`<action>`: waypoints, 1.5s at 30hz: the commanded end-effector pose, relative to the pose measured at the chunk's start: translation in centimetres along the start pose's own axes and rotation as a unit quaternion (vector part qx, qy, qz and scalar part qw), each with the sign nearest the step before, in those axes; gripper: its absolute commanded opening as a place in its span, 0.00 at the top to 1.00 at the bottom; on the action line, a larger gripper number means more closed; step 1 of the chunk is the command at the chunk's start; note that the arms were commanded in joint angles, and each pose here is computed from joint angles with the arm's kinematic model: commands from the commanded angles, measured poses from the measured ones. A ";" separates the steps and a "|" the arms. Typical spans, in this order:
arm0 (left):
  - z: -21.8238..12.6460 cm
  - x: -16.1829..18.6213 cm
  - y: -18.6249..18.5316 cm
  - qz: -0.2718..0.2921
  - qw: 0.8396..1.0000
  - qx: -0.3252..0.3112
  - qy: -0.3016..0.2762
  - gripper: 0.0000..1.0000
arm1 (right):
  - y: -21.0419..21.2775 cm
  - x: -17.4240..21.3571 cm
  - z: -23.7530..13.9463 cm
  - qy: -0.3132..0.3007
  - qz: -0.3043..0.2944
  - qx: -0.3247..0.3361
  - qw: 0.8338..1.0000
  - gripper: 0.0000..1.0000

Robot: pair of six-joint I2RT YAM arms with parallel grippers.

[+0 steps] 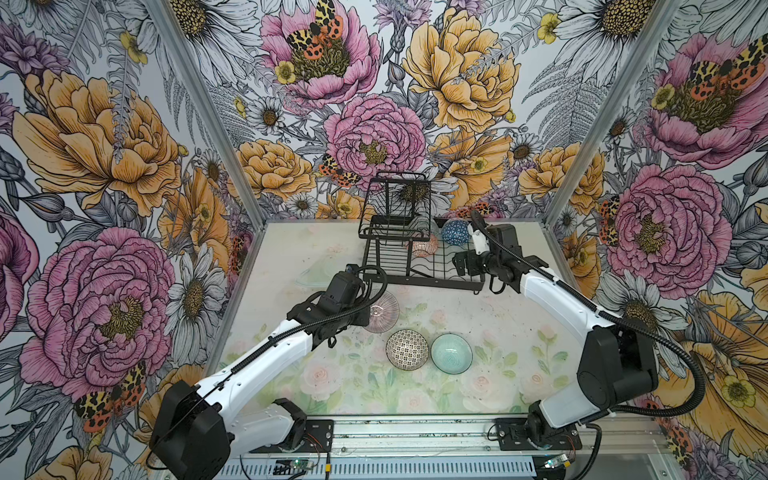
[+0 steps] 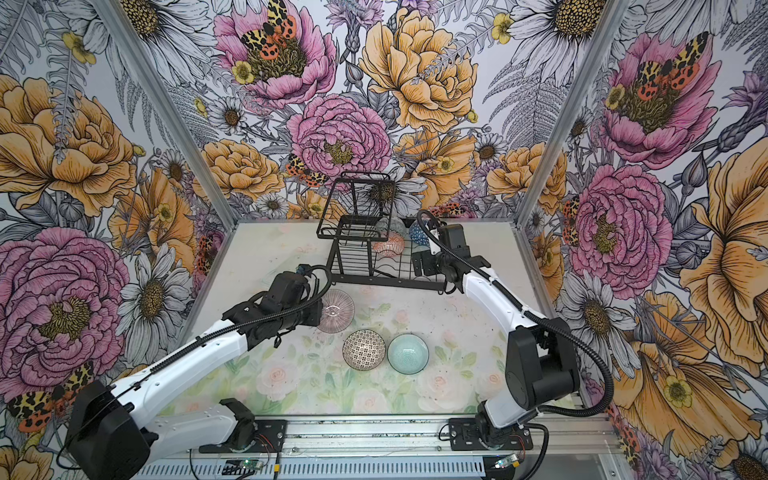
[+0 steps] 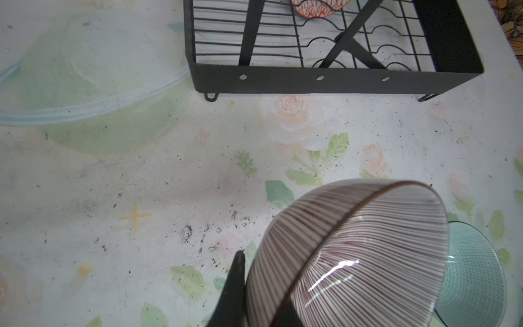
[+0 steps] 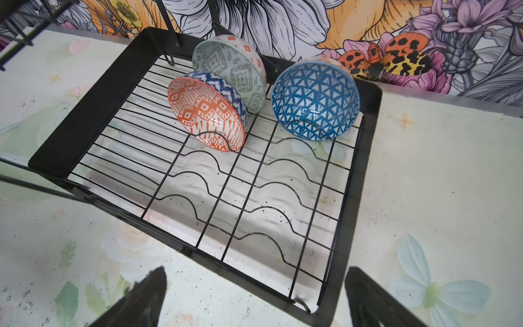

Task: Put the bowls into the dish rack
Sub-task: 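Lift the purple-striped bowl with the left gripper while the right arm reaches toward it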

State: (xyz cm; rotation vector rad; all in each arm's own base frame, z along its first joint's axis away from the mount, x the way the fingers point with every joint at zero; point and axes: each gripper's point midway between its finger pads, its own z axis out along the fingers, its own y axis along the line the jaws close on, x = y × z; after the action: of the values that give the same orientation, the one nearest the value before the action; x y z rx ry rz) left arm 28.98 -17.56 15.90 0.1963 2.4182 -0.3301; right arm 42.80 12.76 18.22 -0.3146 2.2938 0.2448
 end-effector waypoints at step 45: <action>0.3 -15.8 -16.7 0.096 0.964 0.163 -0.188 1.00 | 9.9 -1.9 -5.9 -0.056 0.056 -0.116 0.990 0.16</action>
State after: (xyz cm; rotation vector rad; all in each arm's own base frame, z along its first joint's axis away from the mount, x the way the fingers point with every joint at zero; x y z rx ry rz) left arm 37.11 -33.03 25.29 0.4661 2.0650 -0.5389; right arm 35.80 20.63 22.64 -0.3258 2.2250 0.5854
